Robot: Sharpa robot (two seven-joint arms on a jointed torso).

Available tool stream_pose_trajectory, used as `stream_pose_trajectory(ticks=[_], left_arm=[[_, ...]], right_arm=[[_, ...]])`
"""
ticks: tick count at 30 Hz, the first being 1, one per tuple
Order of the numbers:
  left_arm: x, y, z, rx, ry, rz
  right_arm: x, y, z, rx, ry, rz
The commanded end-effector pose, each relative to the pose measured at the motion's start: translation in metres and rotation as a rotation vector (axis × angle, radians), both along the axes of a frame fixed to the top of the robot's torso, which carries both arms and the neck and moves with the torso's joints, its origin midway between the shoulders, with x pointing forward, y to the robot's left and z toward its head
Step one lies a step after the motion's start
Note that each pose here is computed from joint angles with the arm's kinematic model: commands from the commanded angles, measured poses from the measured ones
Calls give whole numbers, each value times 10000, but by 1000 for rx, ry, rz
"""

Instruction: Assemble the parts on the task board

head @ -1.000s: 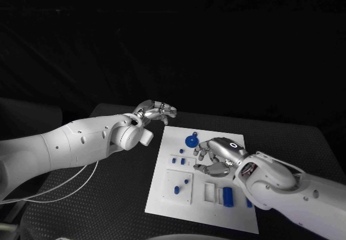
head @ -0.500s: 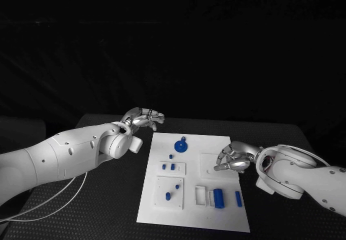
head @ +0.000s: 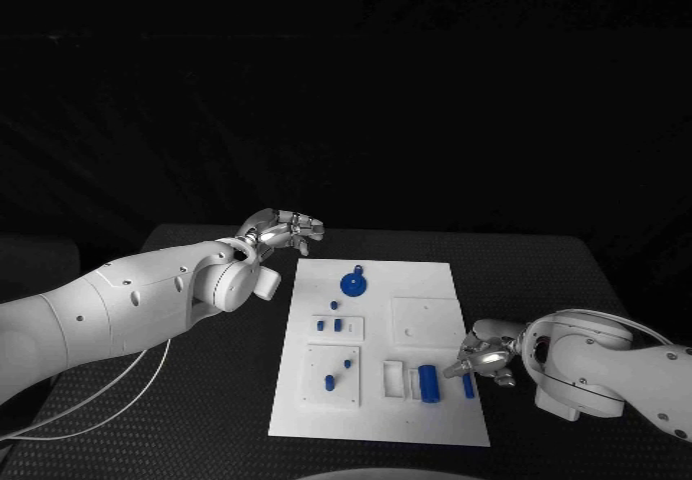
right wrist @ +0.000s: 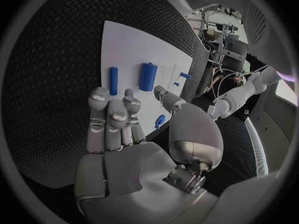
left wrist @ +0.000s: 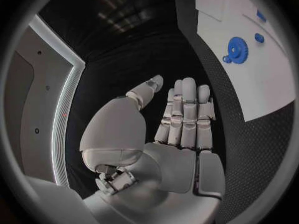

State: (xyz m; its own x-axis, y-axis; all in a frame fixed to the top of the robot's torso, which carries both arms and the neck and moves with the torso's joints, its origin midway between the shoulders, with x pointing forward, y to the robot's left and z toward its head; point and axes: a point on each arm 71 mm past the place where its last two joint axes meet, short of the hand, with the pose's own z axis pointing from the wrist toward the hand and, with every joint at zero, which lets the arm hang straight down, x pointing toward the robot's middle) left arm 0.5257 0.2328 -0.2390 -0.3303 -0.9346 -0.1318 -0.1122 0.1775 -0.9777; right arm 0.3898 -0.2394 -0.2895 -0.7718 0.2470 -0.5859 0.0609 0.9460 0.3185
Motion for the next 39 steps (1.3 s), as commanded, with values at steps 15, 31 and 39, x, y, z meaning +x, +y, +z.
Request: stream_pose_trajectory(ticks=[15,31,39], left_arm=[[-26,-20,10,-18,1,-21],[-33,-23,11,-19,3,-24],[-32,-9,9,-17,5,-20]], right_arm=[[-114,309,-318,-4,18,-5],[-67,379,-375,-1,-40,-30],[-139,336,-341,55,0,-81]])
